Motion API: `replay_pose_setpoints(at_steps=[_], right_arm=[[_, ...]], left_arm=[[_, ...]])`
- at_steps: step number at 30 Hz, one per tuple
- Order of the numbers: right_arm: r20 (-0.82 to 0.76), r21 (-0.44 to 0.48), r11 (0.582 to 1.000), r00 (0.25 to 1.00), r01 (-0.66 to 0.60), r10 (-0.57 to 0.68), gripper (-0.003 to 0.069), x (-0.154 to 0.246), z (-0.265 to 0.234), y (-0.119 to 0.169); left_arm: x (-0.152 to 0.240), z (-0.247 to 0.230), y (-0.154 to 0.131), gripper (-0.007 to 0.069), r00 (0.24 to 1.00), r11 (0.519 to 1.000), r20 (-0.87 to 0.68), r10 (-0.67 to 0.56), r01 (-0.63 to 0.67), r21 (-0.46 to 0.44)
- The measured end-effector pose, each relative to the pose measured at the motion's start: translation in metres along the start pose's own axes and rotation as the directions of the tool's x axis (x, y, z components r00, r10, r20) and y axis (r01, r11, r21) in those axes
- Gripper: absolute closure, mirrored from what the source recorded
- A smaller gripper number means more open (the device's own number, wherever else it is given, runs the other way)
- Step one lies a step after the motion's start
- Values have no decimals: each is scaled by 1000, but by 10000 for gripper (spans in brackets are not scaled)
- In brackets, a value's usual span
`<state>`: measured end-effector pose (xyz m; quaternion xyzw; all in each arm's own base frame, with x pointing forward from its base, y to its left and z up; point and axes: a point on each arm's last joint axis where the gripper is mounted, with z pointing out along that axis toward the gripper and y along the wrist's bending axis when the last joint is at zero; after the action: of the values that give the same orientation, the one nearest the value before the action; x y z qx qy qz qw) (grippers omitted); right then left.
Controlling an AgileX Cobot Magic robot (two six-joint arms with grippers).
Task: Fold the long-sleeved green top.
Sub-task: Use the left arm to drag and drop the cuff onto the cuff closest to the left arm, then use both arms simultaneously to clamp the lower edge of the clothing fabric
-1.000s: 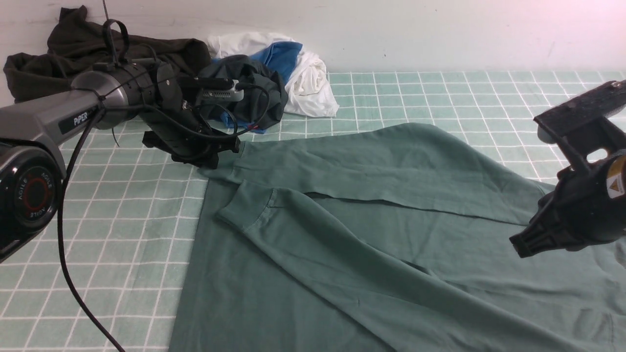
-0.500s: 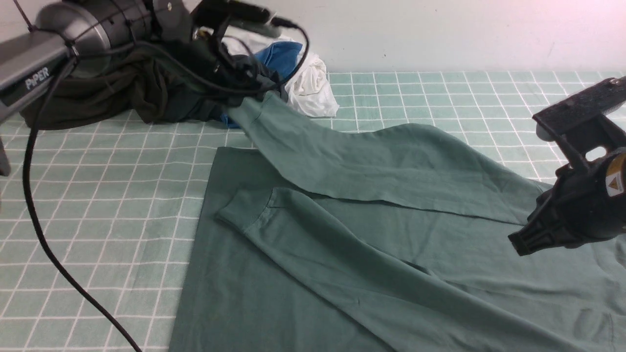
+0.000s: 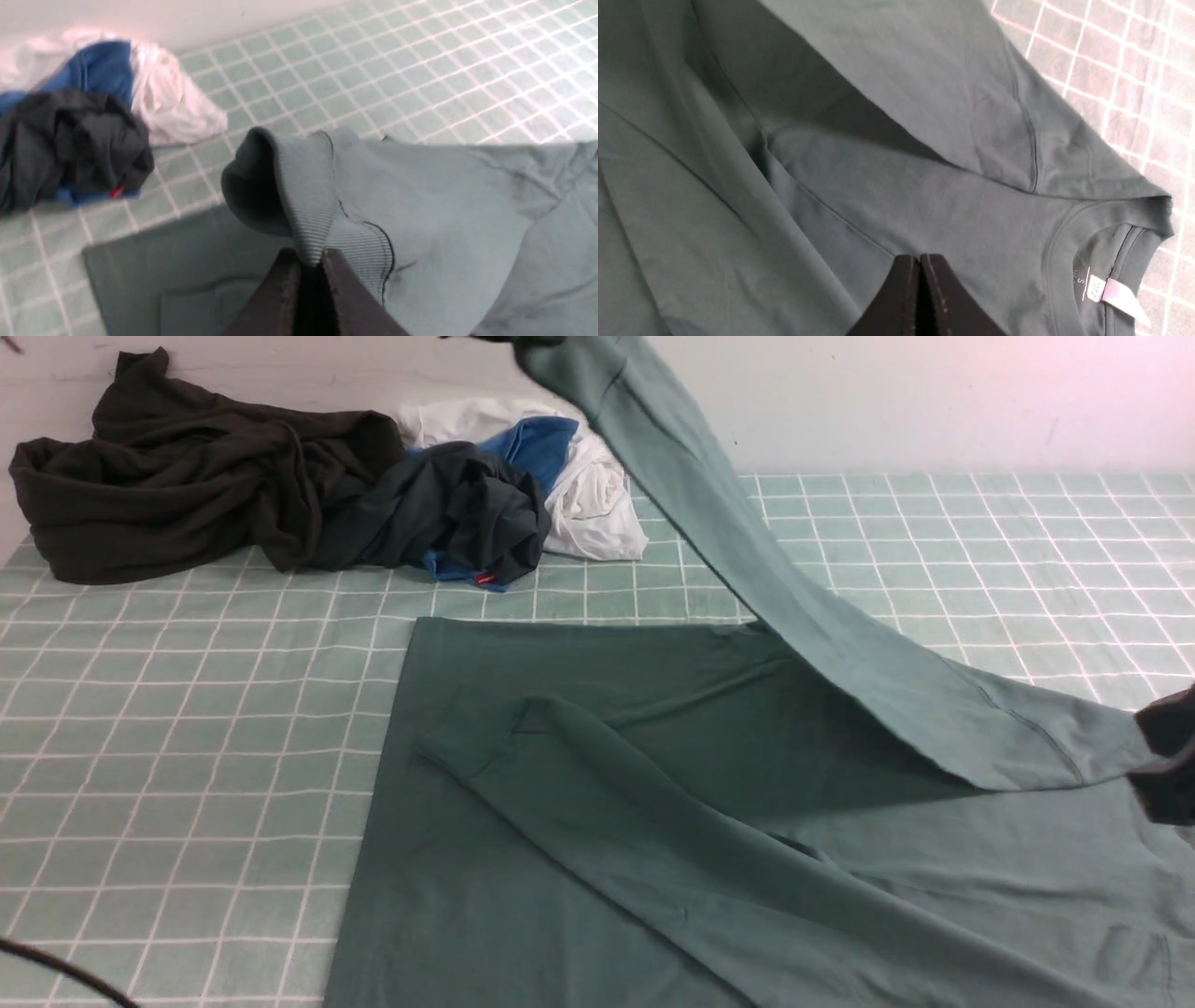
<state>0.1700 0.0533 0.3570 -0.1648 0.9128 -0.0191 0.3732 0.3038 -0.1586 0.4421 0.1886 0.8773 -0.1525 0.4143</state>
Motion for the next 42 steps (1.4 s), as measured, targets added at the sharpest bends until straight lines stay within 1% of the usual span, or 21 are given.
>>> replay_pose_setpoints(at_steps=[2,6,9,10,12,13,14,18,19,20,22,23,24,27,28,29,30,33,36,39,42], right_arm=[[23,-2,1000,1000,-8,8,673,2,-8,-1],[79,-8,1000,997,-20,21,673,12,-25,-3],[78,-23,1000,997,-11,13,673,19,-26,0],[75,-25,1000,997,-8,10,673,20,-26,0],[40,-33,999,999,2,0,673,26,-22,2],[34,-33,999,999,4,-3,673,26,-22,2],[6,-31,999,1000,13,-12,673,29,-19,3],[-76,-43,999,997,21,-24,673,36,-20,4],[-98,-55,998,995,21,-26,673,37,-20,4],[-110,-57,998,994,21,-28,673,39,-21,5],[-153,-113,993,987,40,-57,673,44,-23,9],[-154,-113,993,986,44,-61,673,44,-23,9],[-157,-149,988,985,52,-75,673,45,-24,12],[-152,-200,977,984,67,-98,673,45,-25,16],[-150,-217,974,984,65,-99,673,45,-25,18],[-150,-222,973,984,64,-99,673,45,-25,18],[-149,-235,970,984,63,-100,673,45,-25,19],[-146,-248,967,984,61,-100,673,45,-26,21],[-145,-249,966,984,64,-103,673,45,-26,21],[-144,-249,966,984,68,-106,673,45,-26,21],[-144,-249,966,984,68,-106,673,45,-26,21]], left_arm=[[16,2,4,606,998,1000,-64,-21,20,-25],[104,40,17,596,931,990,-348,-114,77,-118],[161,63,24,559,868,984,-473,-151,88,-154],[164,64,24,554,867,984,-475,-152,87,-155],[194,72,27,475,837,982,-523,-161,85,-166],[195,72,28,467,835,982,-525,-162,85,-167],[205,74,29,408,827,982,-540,-158,75,-172],[205,69,31,236,830,988,-553,-81,-5,-152],[203,64,31,201,829,990,-557,-53,-30,-138],[202,61,31,195,832,991,-554,-37,-43,-130],[199,39,25,132,798,987,-596,88,-149,-54],[199,37,25,132,793,987,-601,97,-157,-48],[206,25,17,118,738,976,-649,184,-218,29],[234,19,3,111,612,945,-724,318,-269,188],[246,21,-2,111,579,931,-732,359,-277,238],[248,21,-4,111,572,926,-731,372,-281,251],[266,24,-11,111,534,903,-729,428,-292,316],[299,32,-25,111,468,840,-698,542,-337,426],[322,41,-32,111,422,785,-664,618,-387,484],[330,52,-36,111,406,759,-645,648,-417,500],[332,58,-36,116,390,747,-642,660,-435,503]])
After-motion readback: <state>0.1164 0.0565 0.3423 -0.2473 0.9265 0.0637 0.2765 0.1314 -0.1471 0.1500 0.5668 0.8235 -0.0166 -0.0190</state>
